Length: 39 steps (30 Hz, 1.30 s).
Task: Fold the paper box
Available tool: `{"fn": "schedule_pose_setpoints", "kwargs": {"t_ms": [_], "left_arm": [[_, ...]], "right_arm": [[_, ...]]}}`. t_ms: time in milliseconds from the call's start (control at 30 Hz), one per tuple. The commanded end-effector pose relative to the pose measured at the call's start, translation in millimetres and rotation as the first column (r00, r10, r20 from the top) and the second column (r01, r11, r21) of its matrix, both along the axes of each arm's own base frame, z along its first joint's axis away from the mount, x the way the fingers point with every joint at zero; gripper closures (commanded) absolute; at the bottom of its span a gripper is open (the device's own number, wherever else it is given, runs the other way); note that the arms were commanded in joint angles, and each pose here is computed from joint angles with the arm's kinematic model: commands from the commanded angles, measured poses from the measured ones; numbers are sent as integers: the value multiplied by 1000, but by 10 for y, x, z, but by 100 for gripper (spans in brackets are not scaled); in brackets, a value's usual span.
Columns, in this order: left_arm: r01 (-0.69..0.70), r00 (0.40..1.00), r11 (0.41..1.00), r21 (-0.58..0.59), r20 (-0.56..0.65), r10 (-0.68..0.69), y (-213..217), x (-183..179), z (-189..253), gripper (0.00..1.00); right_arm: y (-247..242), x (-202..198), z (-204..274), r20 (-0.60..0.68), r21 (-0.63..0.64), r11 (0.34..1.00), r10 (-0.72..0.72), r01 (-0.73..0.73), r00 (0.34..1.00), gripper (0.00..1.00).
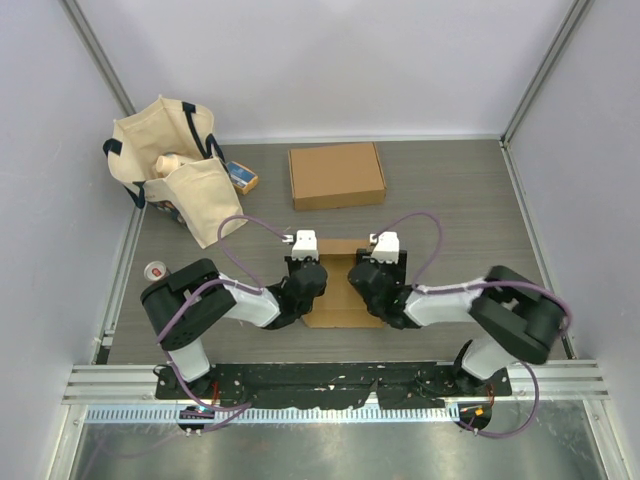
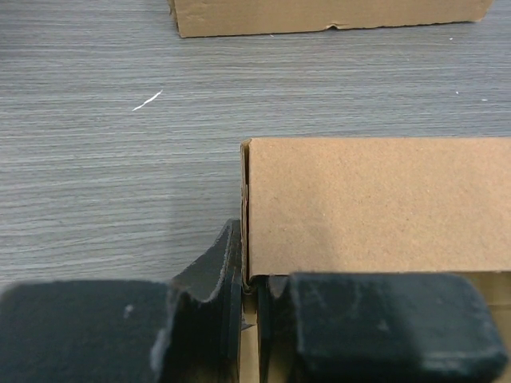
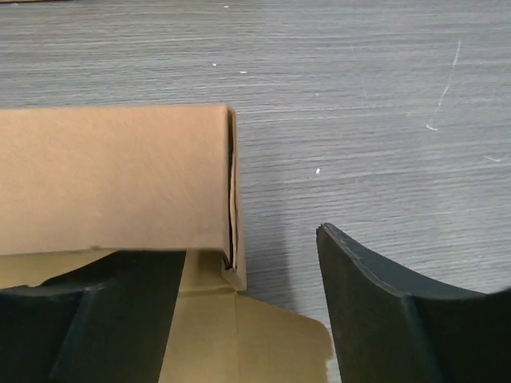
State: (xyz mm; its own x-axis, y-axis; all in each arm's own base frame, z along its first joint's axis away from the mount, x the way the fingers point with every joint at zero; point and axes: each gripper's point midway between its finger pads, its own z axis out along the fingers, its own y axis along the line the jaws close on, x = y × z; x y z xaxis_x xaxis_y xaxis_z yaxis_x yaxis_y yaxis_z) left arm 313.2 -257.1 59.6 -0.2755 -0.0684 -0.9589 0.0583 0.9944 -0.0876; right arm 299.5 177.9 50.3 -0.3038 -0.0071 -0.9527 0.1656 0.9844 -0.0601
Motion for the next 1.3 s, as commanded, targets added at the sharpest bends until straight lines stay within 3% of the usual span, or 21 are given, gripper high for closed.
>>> {"fn": "schedule_pose_setpoints", "kwargs": {"t_ms": [0,33,67,167,267,333,433,467,500,533,600,700,800,833,900,933,967,1033,1100,1200,1267], "left_arm": [[-37,998,996,-79,47,41,-12,21,221,100],[-38,998,996,-77,42,42,-10,18,208,100],[-39,998,996,-78,42,42,-11,19,216,100],[-45,999,997,-69,27,47,-10,16,198,100],[-51,999,996,-72,11,52,-13,9,200,100],[-56,998,996,-68,-1,56,5,-7,205,100],[-47,999,996,-80,-19,46,-7,-28,234,100],[-43,999,996,-83,-23,41,-21,-30,247,100],[-39,999,995,-91,-31,37,-35,-38,248,100],[-36,999,996,-87,-39,32,-30,-56,255,100],[-37,998,994,-102,-45,33,-41,-57,290,100],[-39,998,994,-104,-62,33,-38,-81,339,100],[-42,996,992,-117,-87,32,-45,-99,392,100],[-38,994,994,-107,-107,26,-56,-119,403,100],[-6,990,993,-117,-139,-11,-101,-168,459,68],[-1,983,996,-88,-185,-16,-59,-236,429,37],[41,973,995,-94,-221,-61,-93,-314,420,28],[116,955,984,-135,-258,-148,-58,-520,529,21],[265,909,938,-224,-265,-321,-136,-800,751,11],[382,854,863,-330,-232,-466,-102,-1150,1043,10],[461,814,823,-330,-212,-541,-126,-1286,1191,12]], "right_arm": [[104,-267,168,-196,75,984,171,-160,966,25],[107,-411,128,-278,74,975,222,-210,935,22],[240,-580,193,-319,172,943,325,-283,890,21],[208,-889,308,-374,301,912,383,-280,845,19],[98,-997,400,-376,413,886,376,-211,847,10],[-109,-969,258,-429,485,870,328,-92,841,10],[-263,-952,131,-425,569,819,367,-71,828,12],[-177,-851,254,-336,621,773,414,-132,846,12],[-163,-902,169,-340,644,752,445,-139,829,12],[-93,-876,227,-301,690,701,503,-178,810,15],[-82,-894,113,-317,709,684,524,-170,791,18],[140,-923,194,-239,793,567,625,-222,743,28],[293,-891,309,-178,846,479,667,-233,724,46],[315,-867,357,-168,853,467,666,-231,727,63],[324,-771,501,-168,865,460,639,-198,751,81],[265,-817,415,-248,859,497,611,-120,752,92],[187,-784,354,-308,839,541,559,-57,770,95],[160,-756,370,-375,830,558,533,18,759,98],[214,-721,450,-381,836,548,558,16,738,98],[215,-732,368,-454,817,574,580,56,676,99],[228,-749,351,-474,825,559,600,86,645,99]]}}
